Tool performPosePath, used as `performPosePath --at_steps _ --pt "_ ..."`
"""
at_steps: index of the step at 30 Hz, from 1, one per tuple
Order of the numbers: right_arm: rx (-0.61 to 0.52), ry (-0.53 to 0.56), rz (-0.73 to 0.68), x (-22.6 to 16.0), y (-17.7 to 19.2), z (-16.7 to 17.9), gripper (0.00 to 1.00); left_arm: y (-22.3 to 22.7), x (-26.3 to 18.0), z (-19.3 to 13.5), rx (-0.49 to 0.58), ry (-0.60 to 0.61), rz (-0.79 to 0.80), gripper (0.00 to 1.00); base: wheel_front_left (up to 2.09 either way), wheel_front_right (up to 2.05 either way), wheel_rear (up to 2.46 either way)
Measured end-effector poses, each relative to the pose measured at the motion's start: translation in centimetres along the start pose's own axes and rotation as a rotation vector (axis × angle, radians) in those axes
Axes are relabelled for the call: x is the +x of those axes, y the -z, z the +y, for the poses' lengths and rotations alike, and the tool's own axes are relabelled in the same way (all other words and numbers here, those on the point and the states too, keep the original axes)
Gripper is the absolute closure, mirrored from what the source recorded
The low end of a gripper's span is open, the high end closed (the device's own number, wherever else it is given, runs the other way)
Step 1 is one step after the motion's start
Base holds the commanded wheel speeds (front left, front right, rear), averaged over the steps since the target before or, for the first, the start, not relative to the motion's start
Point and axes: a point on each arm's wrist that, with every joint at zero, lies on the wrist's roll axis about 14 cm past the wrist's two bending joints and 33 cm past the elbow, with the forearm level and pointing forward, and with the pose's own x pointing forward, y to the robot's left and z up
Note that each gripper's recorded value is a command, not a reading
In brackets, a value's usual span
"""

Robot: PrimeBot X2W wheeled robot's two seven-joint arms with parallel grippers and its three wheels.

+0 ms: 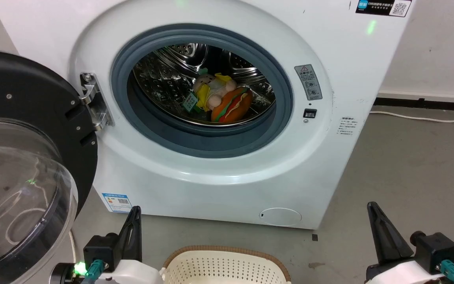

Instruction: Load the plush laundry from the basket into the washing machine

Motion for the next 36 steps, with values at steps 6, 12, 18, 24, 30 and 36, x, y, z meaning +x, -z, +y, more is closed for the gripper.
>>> performPosePath --at_steps 6,12,18,24,30,36 --pt "-0.005 -0.004 0.001 0.36 -0.20 0.07 1.00 -0.15 0.02 0.11 0.005 -0.003 0.002 1.00 0.00 0.00 0.00" --pt "-0.011 -0.006 0.009 0.50 -0.15 0.13 1.00 -0.22 0.04 0.25 0.011 -0.005 0.007 1.00 0.00 0.00 0.00" --pt "-0.018 -0.009 0.020 0.57 -0.01 0.19 1.00 -0.34 0.05 0.46 0.016 -0.010 0.008 1.00 0.00 0.00 0.00" --pt "-0.026 -0.012 0.033 0.64 0.16 0.26 1.00 -0.44 0.06 0.76 0.027 -0.016 0.013 1.00 0.00 0.00 0.00" --pt "-0.033 -0.015 0.035 0.97 -0.01 0.32 1.00 -0.59 0.11 0.89 0.032 -0.021 0.015 1.00 0.00 0.00 0.00" --pt "-0.039 -0.017 0.048 1.03 0.15 0.38 1.00 -0.80 0.14 1.01 0.039 -0.021 0.015 1.00 0.00 0.00 0.00"
